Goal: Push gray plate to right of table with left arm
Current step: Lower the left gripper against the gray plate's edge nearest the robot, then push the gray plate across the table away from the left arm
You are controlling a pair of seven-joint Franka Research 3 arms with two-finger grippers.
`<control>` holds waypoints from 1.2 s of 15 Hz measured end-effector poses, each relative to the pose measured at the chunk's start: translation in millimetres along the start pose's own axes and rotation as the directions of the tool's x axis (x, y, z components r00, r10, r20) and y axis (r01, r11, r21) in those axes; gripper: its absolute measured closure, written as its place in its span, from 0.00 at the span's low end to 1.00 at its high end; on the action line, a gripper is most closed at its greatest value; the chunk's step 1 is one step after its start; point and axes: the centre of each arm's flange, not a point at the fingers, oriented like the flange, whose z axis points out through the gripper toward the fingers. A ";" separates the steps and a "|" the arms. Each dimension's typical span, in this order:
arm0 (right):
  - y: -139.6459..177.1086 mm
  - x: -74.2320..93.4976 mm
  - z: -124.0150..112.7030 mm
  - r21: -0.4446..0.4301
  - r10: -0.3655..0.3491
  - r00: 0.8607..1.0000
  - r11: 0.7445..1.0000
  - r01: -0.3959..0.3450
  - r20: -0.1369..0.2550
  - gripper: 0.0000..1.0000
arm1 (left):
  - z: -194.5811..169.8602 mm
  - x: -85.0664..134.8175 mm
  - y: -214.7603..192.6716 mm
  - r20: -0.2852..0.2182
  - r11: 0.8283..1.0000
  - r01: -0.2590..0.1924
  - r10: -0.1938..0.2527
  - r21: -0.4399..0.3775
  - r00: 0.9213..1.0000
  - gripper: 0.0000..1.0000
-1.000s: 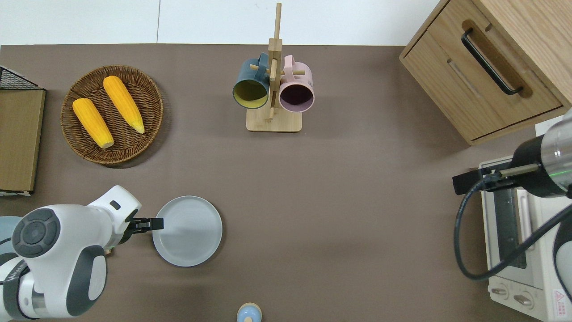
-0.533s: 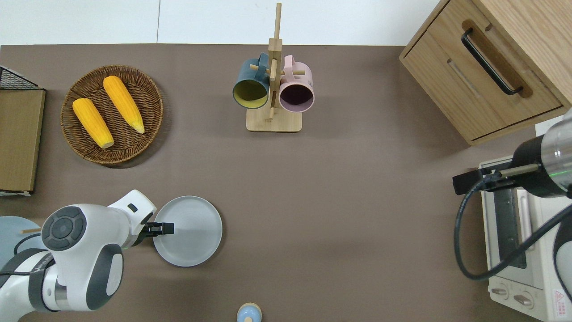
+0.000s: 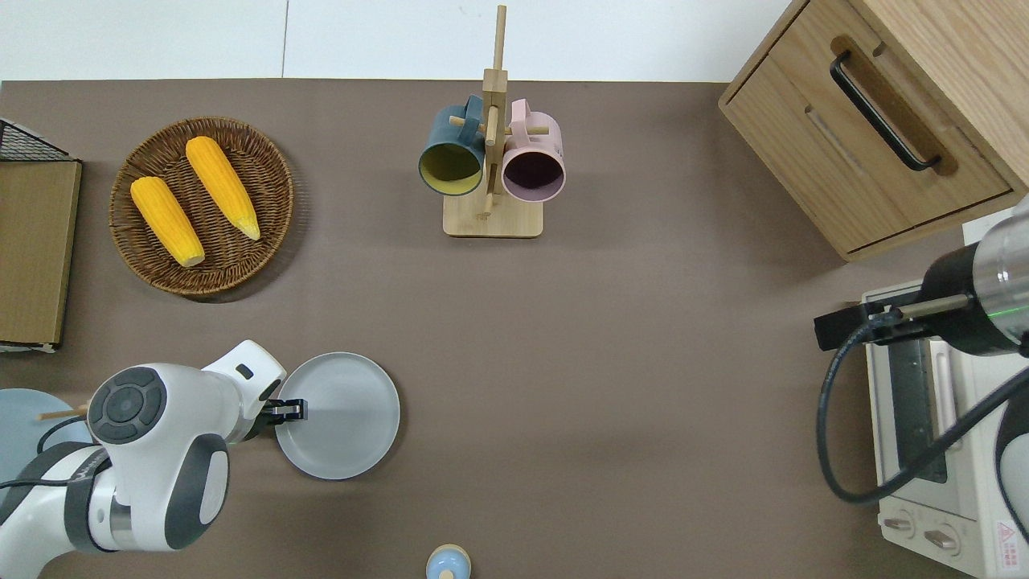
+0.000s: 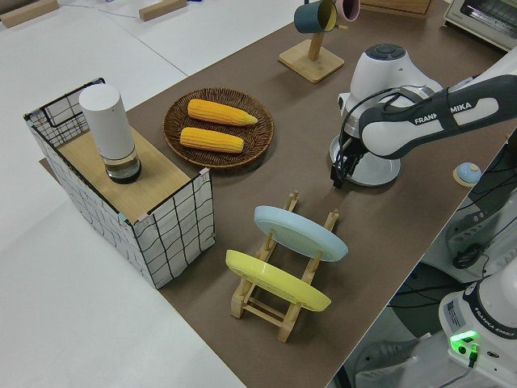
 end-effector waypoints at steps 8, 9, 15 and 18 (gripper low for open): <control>0.0 0.0 0.0 0.000 0.000 1.000 1.000 0.000 0.000 0.01 | -7.3 0.0 2.6 -0.014 1.000 -0.002 0.002 -0.001 1.000 0.93; 0.0 0.0 0.0 0.000 0.000 1.000 1.000 0.000 0.000 0.01 | -7.6 -0.1 3.6 -0.015 1.000 -0.004 0.004 -0.001 1.000 0.95; 0.0 0.0 0.0 0.000 0.000 1.000 1.000 0.000 0.000 0.01 | -8.1 -0.9 7.8 -0.016 1.000 0.002 -0.002 0.000 1.000 0.96; 0.0 0.0 0.0 0.000 0.000 1.000 1.000 0.000 0.000 0.01 | -7.3 -2.9 22.0 -0.017 0.999 0.034 -0.034 0.001 0.999 0.96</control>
